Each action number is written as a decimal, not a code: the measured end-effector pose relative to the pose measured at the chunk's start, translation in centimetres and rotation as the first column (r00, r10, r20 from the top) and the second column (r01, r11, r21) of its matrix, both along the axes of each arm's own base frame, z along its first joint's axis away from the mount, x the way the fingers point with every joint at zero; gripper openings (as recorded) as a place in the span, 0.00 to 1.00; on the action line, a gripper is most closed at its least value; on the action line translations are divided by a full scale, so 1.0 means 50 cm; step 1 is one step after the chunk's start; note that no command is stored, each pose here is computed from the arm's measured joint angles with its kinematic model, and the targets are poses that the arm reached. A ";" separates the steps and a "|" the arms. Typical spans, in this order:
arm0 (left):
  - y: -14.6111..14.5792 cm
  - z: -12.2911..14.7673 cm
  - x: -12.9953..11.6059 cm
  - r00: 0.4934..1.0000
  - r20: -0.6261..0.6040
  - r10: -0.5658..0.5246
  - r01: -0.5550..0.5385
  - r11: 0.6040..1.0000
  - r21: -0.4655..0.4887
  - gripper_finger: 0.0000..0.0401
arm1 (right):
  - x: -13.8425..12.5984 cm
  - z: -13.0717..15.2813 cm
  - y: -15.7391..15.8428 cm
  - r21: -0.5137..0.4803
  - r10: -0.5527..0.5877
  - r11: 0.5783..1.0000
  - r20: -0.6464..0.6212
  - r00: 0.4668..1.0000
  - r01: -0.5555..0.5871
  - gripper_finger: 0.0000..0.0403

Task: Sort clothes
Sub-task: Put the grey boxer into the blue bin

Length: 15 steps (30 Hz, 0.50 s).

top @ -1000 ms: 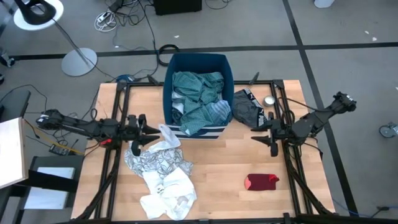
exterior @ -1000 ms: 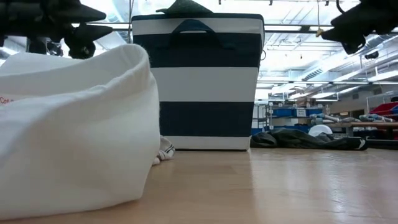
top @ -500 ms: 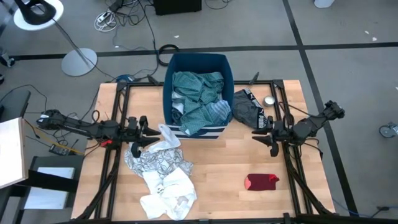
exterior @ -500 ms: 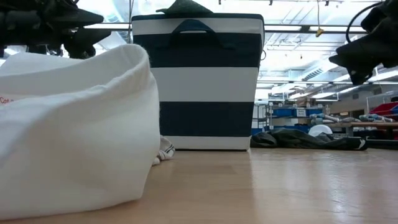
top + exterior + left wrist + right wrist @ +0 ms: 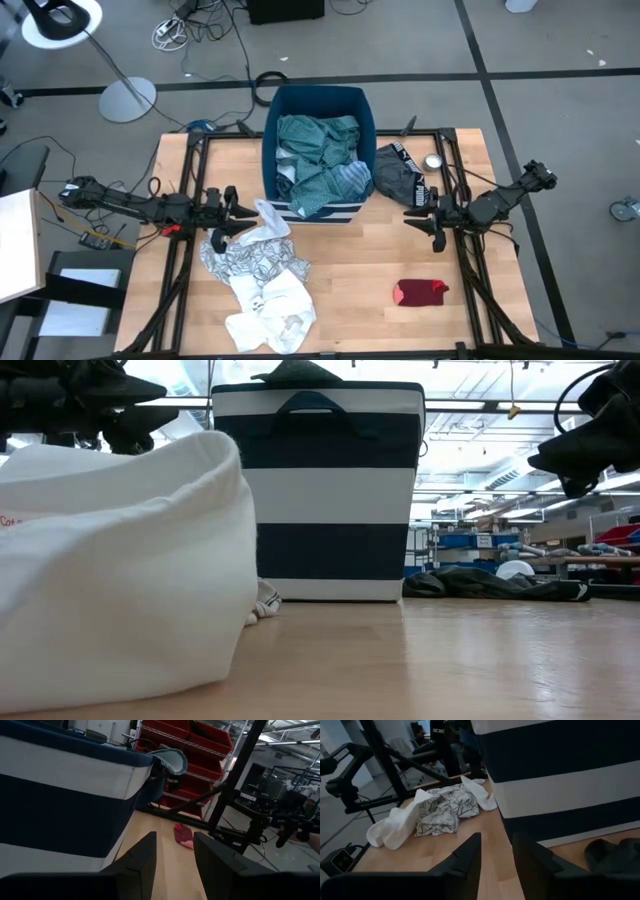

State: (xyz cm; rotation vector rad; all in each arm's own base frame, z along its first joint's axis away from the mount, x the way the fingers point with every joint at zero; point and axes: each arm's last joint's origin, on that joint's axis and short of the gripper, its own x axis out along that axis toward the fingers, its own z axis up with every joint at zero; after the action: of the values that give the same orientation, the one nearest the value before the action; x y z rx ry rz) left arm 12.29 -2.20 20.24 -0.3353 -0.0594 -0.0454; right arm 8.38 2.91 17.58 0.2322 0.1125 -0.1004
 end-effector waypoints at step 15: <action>0.000 0.006 0.000 1.000 0.030 0.001 -0.001 1.000 -0.010 0.34 | 0.001 0.005 0.000 0.014 0.001 1.000 0.025 1.000 -0.001 0.28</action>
State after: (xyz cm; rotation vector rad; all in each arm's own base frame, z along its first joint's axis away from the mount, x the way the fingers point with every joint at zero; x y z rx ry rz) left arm 12.27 -2.18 20.54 -0.3448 -0.0895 -0.0492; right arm 8.42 2.93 17.84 0.2472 0.0887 -0.0958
